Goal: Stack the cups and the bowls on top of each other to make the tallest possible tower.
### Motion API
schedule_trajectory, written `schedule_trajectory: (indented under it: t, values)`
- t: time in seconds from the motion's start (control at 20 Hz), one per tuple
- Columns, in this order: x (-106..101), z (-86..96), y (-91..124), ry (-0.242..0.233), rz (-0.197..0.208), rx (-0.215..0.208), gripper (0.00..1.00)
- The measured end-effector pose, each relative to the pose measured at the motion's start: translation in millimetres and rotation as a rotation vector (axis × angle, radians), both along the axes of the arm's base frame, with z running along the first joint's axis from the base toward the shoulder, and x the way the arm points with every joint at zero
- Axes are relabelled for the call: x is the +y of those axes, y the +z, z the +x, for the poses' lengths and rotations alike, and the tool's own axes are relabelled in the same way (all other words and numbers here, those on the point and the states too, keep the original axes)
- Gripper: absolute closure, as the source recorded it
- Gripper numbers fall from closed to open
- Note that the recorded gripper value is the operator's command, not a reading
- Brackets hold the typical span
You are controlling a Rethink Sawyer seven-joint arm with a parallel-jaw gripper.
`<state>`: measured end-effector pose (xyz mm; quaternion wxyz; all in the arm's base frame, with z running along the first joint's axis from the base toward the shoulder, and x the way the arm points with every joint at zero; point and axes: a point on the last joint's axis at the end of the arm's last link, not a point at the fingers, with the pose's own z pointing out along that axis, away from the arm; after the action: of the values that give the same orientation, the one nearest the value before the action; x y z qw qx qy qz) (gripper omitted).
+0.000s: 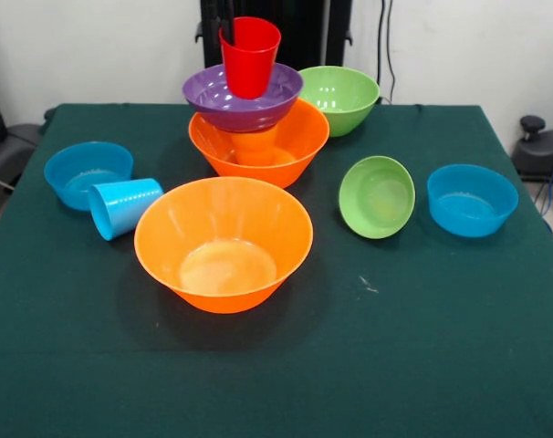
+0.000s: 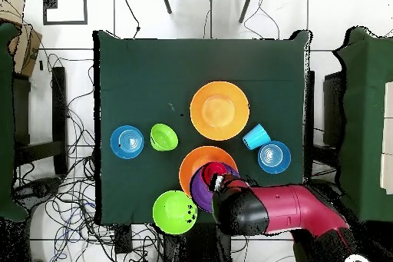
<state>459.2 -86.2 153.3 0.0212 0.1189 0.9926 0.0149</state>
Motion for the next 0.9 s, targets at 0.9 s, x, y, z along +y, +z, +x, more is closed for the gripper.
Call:
schedule_trajectory:
  t: [0.9]
  values:
    - [-0.5, -3.1, -8.2, 0.018, 0.005, -0.012, 1.0]
